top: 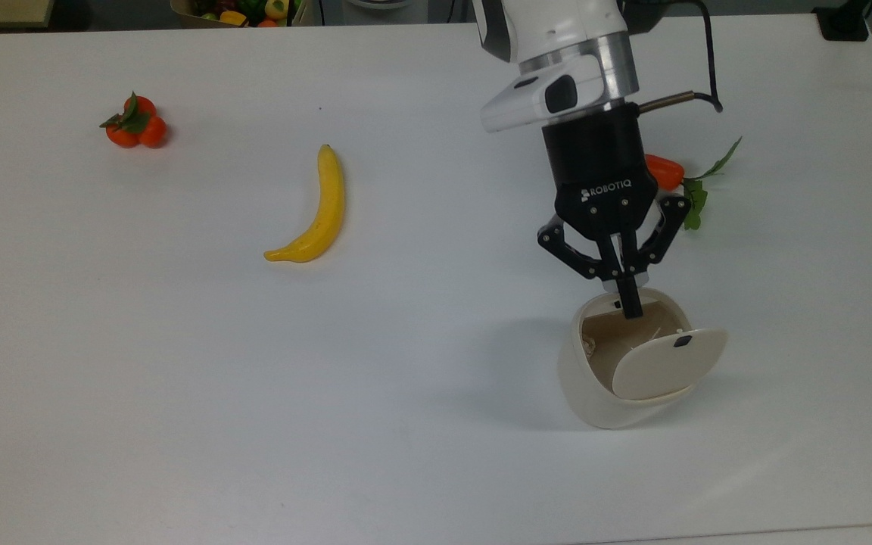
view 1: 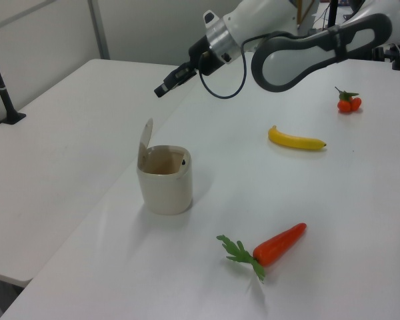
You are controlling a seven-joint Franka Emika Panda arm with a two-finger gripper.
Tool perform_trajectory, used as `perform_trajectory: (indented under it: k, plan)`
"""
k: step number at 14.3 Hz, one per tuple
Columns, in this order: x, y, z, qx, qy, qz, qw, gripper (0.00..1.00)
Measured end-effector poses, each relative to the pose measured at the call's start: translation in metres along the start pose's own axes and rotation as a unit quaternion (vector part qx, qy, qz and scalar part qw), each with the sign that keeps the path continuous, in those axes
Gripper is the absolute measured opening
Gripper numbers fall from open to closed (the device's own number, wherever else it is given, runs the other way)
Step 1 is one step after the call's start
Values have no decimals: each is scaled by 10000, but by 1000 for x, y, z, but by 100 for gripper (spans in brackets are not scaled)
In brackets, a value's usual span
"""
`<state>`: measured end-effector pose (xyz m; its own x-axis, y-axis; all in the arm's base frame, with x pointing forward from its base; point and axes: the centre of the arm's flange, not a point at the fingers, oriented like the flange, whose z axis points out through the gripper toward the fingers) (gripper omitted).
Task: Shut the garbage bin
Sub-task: 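Lower the gripper fingers against the raised flip lid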
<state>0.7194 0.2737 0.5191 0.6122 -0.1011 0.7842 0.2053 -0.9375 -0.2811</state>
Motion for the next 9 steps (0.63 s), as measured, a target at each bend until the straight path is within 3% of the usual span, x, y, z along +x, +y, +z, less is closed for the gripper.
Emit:
perform_trajectory:
  k: [4,9]
  plan:
    - [-17,-5,26,125,354,-24,9993,0]
    - [-25,-19,39,233,398,-69,9989,0]
